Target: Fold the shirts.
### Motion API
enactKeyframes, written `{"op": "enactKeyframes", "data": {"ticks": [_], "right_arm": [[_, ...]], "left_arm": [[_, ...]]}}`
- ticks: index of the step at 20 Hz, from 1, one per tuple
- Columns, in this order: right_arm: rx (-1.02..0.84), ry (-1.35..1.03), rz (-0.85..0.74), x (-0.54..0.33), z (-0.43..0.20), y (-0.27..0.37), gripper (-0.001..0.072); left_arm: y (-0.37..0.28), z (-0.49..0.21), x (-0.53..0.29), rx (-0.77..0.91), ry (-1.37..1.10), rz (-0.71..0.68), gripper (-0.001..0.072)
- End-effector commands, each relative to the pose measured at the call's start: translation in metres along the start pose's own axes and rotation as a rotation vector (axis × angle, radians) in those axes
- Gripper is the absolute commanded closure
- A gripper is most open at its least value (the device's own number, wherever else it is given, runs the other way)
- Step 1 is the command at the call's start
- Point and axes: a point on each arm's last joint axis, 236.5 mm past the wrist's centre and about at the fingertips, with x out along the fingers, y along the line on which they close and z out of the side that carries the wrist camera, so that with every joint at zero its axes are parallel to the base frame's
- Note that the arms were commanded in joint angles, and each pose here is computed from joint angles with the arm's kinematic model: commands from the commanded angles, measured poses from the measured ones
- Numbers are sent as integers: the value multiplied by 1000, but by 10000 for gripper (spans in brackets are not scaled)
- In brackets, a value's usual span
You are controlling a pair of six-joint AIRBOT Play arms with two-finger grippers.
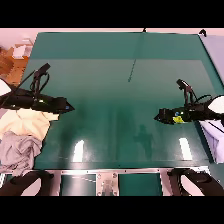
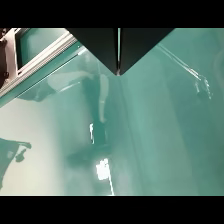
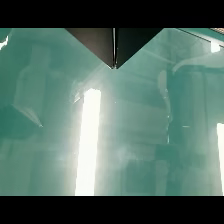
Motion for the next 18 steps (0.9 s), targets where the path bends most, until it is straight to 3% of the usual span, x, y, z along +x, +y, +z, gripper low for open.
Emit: {"op": "enactKeyframes", "data": {"ticks": [1, 2, 5, 6, 7, 9, 18], "right_arm": [[-1, 3, 1, 0, -1, 1, 690], [-1, 3, 1, 0, -1, 1, 690], [-1, 3, 1, 0, -1, 1, 690], [-1, 3, 1, 0, -1, 1, 690], [-1, 3, 1, 0, -1, 1, 690], [-1, 3, 1, 0, -1, 1, 690], [-1, 3, 1, 0, -1, 1, 690]], "left_arm": [[11, -4, 0, -46, 12, 46, 685], [25, -6, -2, -55, 21, 110, 686], [118, -6, -43, -90, 15, 552, 682], [145, -8, -62, -89, 17, 693, 372], [170, -9, -81, -108, 12, 829, -7], [200, -12, -105, -83, 20, 993, -13], [293, -93, -91, -191, 103, 1021, -13]]}}
